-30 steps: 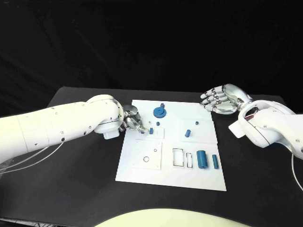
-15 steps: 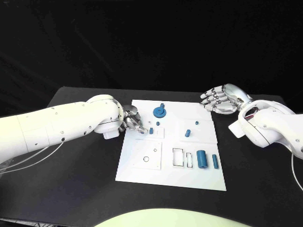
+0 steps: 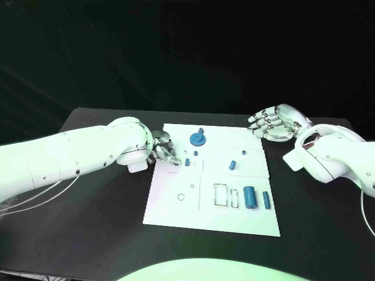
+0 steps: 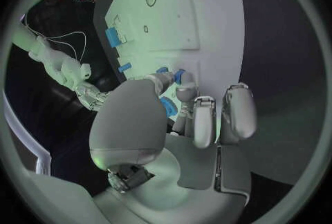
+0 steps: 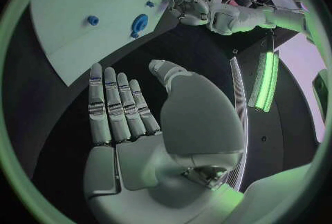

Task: Assemble the parts on the task board

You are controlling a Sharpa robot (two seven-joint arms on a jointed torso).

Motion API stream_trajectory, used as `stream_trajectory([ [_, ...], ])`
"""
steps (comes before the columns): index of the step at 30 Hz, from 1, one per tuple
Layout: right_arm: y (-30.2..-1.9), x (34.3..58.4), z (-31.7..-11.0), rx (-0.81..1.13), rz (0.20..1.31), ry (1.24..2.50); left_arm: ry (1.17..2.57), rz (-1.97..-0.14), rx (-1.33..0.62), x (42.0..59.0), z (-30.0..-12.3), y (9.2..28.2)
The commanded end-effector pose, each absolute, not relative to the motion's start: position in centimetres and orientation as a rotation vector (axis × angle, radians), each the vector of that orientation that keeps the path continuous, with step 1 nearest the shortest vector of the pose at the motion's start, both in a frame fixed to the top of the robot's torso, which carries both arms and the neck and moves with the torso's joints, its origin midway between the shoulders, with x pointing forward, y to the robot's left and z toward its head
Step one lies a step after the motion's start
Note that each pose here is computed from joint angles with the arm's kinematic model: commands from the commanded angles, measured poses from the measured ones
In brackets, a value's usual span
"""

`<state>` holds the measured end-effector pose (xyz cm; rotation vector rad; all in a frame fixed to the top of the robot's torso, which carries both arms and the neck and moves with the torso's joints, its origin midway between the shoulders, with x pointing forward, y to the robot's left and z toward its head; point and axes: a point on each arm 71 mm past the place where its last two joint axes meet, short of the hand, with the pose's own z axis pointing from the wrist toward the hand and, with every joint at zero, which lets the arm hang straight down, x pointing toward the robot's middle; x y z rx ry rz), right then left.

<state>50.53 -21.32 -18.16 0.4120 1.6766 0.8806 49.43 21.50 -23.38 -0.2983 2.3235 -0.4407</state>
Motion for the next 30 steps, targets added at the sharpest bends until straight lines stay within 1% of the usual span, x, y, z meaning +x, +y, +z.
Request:
stream_trajectory([
  [1, -21.2, 50.4, -18.2, 0.394, 0.896, 1.684, 2.345, -0.471, -0.326, 49.3, -23.5, 21.3],
  [18, -21.2, 50.5, -18.2, 0.395, 0.894, 1.689, 2.392, -0.552, -0.427, 48.9, -23.4, 21.3],
  [25, -21.2, 50.5, -18.2, 0.395, 0.893, 1.690, 2.416, -0.602, -0.444, 49.2, -22.4, 21.6],
  [30, -21.2, 50.5, -18.2, 0.395, 0.893, 1.691, 2.450, -0.640, -0.451, 49.9, -21.3, 22.1],
])
